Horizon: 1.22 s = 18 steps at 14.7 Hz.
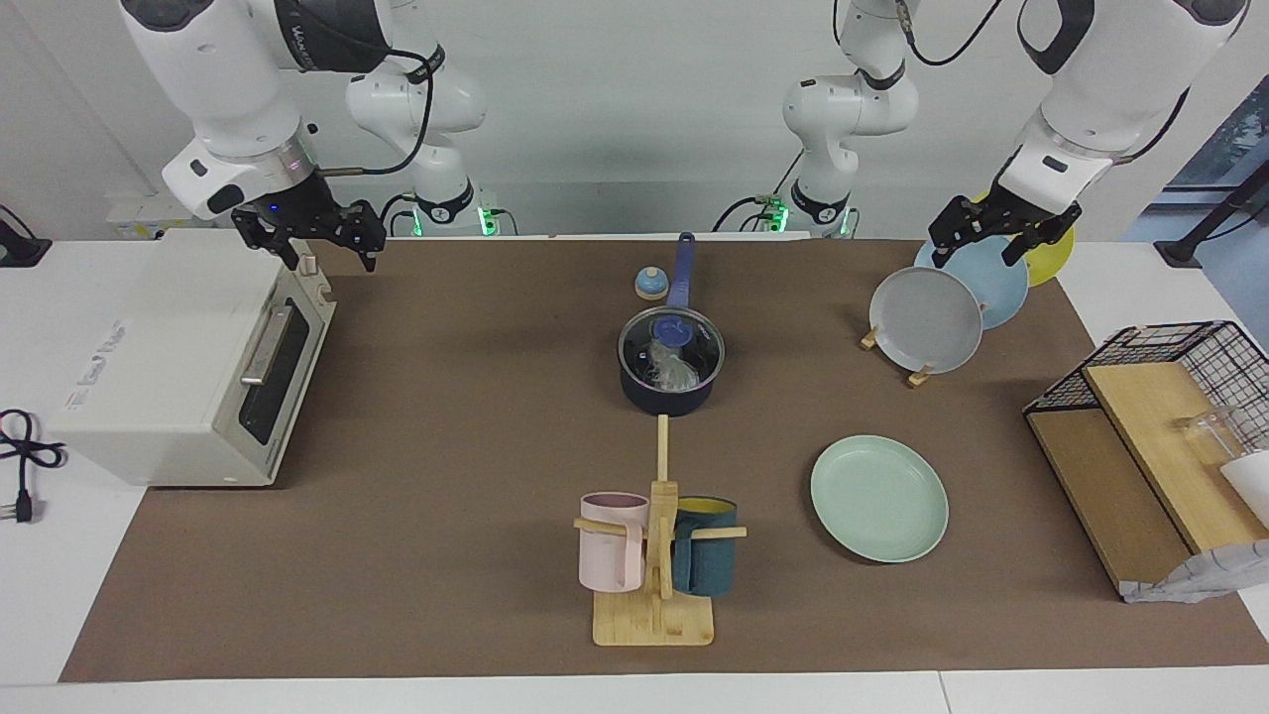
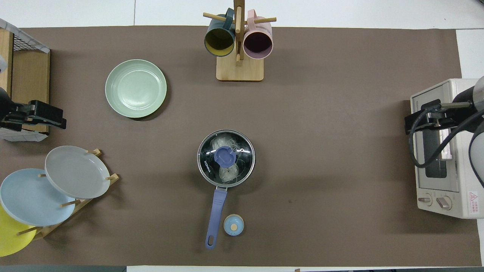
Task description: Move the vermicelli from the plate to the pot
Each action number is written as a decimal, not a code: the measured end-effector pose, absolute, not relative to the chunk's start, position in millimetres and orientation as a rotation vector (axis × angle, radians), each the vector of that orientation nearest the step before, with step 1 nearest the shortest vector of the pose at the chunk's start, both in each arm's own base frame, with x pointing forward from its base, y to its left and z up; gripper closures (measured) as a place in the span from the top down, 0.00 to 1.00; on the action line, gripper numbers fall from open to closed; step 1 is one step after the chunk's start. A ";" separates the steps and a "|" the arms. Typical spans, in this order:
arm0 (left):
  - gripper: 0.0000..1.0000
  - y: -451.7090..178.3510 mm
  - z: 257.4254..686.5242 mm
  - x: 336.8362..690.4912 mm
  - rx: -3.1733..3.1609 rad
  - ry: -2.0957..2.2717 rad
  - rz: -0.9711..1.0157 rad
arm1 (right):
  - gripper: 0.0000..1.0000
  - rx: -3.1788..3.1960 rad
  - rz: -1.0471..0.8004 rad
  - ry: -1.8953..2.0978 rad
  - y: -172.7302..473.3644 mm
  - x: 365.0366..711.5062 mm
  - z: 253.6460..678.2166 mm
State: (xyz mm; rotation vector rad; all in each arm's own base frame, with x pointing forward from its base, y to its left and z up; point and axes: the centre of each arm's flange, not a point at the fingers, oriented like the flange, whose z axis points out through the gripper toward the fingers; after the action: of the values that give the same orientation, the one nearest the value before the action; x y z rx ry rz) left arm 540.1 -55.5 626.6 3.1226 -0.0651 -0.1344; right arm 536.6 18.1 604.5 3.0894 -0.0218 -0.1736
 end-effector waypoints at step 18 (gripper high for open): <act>1.00 -55.3 626.6 540.1 3.123 -0.065 -0.134 | 1.00 3.095 -0.124 -0.058 5.8 536.6 619.9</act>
State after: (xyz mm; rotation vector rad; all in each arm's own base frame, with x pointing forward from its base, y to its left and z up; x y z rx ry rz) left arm 540.1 -55.3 626.6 3.1226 -0.0648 -0.1344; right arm 536.6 5.8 619.9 3.0951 -0.0576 -0.1237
